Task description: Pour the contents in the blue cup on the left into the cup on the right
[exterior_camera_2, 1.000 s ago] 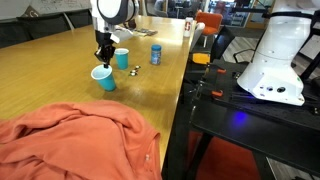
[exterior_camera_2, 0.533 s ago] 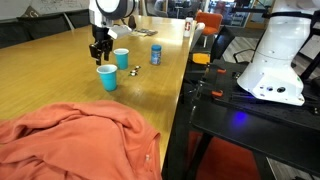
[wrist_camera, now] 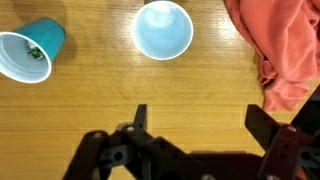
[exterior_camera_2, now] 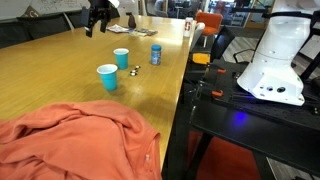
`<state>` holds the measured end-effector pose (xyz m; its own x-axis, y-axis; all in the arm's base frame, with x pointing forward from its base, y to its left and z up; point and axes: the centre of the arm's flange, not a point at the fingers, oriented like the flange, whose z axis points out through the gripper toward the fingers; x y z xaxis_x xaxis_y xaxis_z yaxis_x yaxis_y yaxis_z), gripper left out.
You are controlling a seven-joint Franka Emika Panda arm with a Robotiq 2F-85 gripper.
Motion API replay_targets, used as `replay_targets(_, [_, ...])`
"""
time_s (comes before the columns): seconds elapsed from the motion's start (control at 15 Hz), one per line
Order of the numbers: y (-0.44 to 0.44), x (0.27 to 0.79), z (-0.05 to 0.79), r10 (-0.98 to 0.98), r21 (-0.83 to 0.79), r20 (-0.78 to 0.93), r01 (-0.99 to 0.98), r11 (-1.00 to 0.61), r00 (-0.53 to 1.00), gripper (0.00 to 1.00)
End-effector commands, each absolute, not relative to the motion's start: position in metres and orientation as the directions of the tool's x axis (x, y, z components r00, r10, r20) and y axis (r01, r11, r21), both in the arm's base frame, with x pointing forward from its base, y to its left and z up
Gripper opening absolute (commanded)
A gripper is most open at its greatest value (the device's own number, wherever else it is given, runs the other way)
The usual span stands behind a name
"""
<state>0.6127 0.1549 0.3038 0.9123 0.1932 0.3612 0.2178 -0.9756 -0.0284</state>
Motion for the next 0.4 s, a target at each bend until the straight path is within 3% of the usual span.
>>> replay_targets(0.0, [0.149,0.576,0.341,0.139,-0.001,0.359,0.149,-0.989,0.923,1.0])
replay_targets(0.33, [0.147,0.561,0.354,0.096,-0.005,0.364,0.105,-0.994,0.926,1.0])
